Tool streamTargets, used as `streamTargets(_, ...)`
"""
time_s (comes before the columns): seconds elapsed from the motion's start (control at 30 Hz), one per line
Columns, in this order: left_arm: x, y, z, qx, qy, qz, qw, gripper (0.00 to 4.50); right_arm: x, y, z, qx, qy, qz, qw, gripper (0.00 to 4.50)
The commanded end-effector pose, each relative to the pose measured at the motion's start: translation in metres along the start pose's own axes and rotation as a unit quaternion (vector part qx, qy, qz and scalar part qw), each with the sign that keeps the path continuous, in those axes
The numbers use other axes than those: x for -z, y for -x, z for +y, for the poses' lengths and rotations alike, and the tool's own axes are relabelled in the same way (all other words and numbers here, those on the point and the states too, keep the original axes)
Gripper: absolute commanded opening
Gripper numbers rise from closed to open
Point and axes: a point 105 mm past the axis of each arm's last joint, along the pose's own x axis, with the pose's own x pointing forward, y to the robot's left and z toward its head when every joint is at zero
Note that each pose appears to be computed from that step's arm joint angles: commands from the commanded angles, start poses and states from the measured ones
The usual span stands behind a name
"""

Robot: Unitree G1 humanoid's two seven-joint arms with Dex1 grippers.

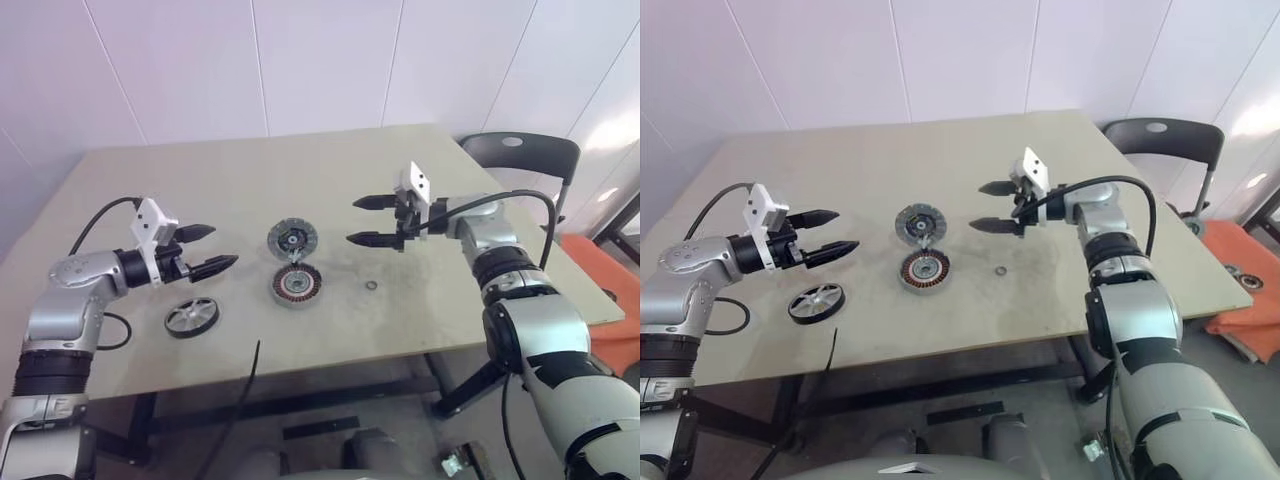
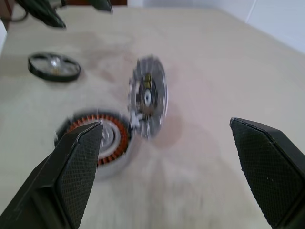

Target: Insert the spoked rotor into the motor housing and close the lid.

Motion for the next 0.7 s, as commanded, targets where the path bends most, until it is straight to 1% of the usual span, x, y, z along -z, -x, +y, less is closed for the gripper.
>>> streamTargets(0.03, -0.015, 0.001, -0.002, -0.003, -0.020, -0.024, 1.000, 4.50, -0.020, 0.000, -0.007, 0.009, 0.012, -0.026, 1.000, 4.49)
streamTargets(0.17, -0.016, 0.001, -0.009, 0.008, -0.014, -0.026, 1.000, 4.50, -0.016, -0.003, -0.003, -0.005, 0.005, -0.017, 1.000, 4.49)
streamTargets(0.4, -0.015, 0.014, -0.008, -0.006, -0.009, -0.020, 1.000, 4.50, -0.016, -0.009, -0.002, -0.009, 0.001, -0.017, 1.000, 4.49)
streamTargets(0.7, -0.008, 0.020, -0.015, -0.015, 0.005, -0.016, 1.000, 4.50, -0.014, -0.013, 0.002, -0.021, 0.003, -0.013, 1.000, 4.49)
